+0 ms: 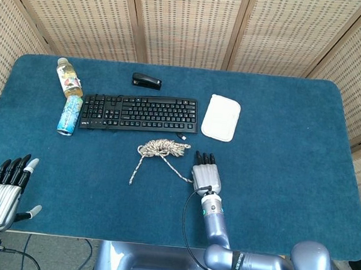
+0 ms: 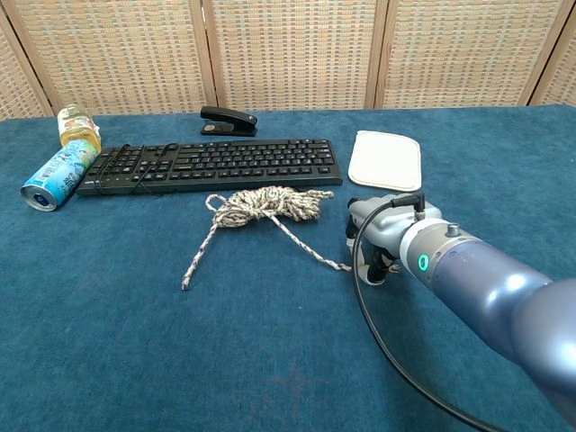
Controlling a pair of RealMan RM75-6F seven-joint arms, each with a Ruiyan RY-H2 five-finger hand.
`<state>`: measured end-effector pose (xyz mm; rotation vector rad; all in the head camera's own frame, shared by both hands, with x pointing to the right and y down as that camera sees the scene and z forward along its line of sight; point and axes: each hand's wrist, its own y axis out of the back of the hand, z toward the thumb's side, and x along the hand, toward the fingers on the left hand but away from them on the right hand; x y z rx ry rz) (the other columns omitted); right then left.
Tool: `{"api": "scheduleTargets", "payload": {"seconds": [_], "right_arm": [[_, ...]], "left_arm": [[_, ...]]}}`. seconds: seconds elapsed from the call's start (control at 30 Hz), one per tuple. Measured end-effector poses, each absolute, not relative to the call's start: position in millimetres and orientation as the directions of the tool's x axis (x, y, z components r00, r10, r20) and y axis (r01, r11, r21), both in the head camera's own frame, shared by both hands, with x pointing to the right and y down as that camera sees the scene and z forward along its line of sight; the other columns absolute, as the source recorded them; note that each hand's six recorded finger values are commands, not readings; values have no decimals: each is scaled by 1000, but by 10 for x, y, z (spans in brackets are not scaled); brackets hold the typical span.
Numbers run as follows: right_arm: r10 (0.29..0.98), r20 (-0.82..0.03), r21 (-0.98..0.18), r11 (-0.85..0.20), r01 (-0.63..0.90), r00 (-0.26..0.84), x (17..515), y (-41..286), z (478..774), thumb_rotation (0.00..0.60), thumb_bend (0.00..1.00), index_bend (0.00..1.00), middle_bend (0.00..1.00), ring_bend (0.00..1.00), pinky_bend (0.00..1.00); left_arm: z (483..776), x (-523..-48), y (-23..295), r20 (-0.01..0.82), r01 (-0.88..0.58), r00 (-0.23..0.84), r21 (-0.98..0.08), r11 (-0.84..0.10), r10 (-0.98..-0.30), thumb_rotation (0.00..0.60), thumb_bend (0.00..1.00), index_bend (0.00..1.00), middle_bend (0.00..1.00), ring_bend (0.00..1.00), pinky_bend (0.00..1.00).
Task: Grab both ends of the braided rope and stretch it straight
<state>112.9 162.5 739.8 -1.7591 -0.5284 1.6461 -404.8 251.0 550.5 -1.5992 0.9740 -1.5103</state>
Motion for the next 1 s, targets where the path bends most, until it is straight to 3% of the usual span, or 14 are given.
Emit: {"api": "scheduleTargets", "payload": {"seconds": [0.33,0.67,0.87,1.0], "right_arm": [[691,-708,-706,-691,-153,146,1114,1622,7392,600,505,671,0,0,0],[755,-620,-784,-608,-126,214,1127,1521,7201,600,522,685,0,0,0],[752,-616,-787,-599,-144,234,1170,1521,7173,600,522,686,0,0,0],[750,-615,-788,-596,-155,242,1161,1527,7172,600,522,687,0,0,0]], "left_arm": [[5514,-4040,2520,457,-44,31,-888,-458,-889,600,0,0,0,0,0],[5549,-3988,2486,457,-30,55,-888,-459,-888,600,0,0,0,0,0],[5655,-3846,2265,424,49,164,-905,-422,-891,600,8,0,0,0,0],[5819,-3649,2057,413,154,304,-911,-383,-859,600,52,101,0,0,0]]}}
